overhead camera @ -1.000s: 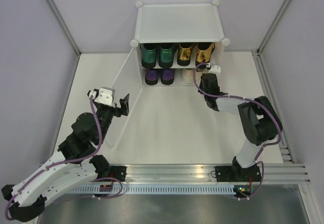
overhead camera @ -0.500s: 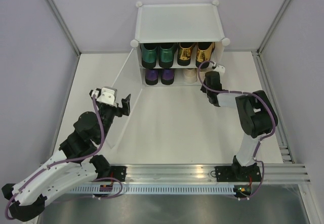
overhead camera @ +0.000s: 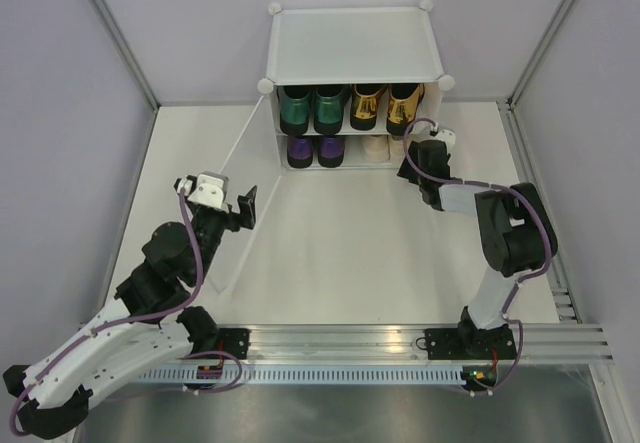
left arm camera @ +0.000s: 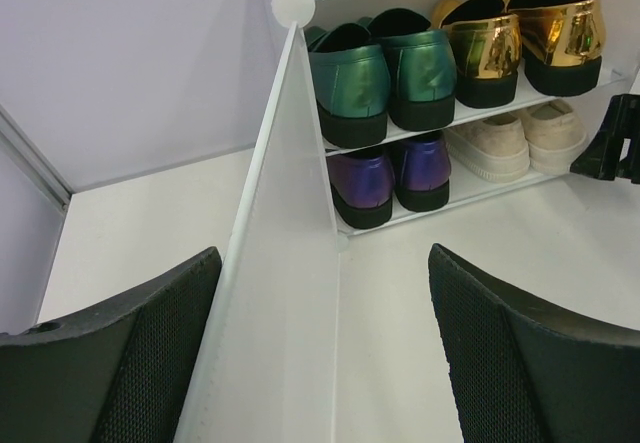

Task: Place and organize the shoes in the shoe cabinet
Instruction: Place the shoe in the shoe cabinet, then close the shoe cabinet at the center of the board.

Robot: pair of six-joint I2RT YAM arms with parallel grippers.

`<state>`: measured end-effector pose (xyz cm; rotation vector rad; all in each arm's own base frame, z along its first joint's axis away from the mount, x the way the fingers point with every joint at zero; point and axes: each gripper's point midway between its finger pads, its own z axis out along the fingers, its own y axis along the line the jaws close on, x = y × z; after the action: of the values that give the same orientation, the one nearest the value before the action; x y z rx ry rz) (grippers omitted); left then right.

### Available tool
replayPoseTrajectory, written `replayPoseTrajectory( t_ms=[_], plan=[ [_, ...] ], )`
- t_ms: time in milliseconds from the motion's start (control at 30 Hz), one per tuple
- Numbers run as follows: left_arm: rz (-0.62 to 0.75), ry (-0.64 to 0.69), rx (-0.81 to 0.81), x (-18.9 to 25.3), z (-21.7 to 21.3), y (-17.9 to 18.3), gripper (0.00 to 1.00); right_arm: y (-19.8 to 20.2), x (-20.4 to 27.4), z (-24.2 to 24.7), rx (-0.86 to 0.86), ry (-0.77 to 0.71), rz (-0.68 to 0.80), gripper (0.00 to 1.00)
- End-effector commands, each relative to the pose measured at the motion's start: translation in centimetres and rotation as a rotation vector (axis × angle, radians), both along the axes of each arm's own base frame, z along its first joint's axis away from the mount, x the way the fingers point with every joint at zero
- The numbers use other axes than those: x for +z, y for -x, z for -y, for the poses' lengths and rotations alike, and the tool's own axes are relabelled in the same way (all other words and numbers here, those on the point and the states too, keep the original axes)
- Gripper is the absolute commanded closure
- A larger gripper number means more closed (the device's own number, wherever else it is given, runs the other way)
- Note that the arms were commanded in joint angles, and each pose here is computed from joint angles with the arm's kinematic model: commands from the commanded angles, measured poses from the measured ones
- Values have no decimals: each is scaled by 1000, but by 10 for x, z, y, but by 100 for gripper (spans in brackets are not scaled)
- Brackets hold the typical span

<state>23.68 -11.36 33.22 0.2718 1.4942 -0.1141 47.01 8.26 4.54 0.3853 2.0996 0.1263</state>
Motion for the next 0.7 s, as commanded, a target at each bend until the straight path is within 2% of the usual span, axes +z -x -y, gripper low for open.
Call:
replayPoseTrajectory(
  t_ms=[0,100,267,333,433,533,667],
  plan=[
    [7,36,-13,5,0,3,13,-8,61,-11,40,-90,164,31],
    [19,45,-39,9,2,6,12,11,78,-11,56,-110,167,25],
    [51,71,-73,21,3,11,9,52,103,-8,85,-130,172,25],
    [70,99,-75,36,0,14,9,66,119,-5,96,-127,195,28],
    [88,147,-89,61,-5,22,9,89,118,0,95,-124,183,43],
    [93,184,-95,81,-12,30,9,110,115,-2,122,-151,180,52],
    [86,207,-35,97,-30,34,11,137,110,-3,150,-170,176,53]
  ],
)
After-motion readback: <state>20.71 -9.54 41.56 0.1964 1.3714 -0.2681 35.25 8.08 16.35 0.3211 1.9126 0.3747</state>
